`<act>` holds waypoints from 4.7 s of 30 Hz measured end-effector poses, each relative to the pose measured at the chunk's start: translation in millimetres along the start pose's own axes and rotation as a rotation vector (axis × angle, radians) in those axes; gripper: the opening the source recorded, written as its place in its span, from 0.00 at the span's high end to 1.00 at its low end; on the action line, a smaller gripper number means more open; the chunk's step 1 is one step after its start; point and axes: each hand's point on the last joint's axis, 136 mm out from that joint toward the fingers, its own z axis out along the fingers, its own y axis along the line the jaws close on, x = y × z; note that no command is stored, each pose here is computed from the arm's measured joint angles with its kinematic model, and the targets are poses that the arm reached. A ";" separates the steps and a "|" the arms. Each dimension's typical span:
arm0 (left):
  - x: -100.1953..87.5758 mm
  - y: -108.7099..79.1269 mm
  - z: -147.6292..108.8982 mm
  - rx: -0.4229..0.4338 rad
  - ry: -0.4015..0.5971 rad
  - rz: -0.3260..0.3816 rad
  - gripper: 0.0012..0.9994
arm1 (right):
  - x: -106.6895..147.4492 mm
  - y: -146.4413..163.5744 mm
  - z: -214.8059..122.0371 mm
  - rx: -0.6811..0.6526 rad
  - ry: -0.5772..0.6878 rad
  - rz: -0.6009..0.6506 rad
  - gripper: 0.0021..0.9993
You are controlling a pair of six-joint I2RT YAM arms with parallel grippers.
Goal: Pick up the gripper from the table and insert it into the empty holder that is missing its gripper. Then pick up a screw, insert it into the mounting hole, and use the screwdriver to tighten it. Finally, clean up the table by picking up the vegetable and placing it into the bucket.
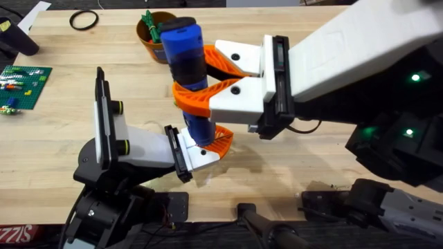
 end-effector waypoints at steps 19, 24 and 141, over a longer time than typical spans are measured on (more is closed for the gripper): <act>0.0 -0.5 0.0 0.003 0.000 0.000 0.99 | -7.8 0.3 0.7 -0.005 -0.045 -0.035 0.95; -0.1 -0.5 0.0 0.003 0.000 0.000 0.99 | -15.8 1.5 0.2 -0.008 -0.076 -0.060 0.95; -0.1 -0.6 0.0 0.003 0.000 -0.004 0.99 | -9.9 -14.6 2.9 0.006 -0.079 0.000 0.95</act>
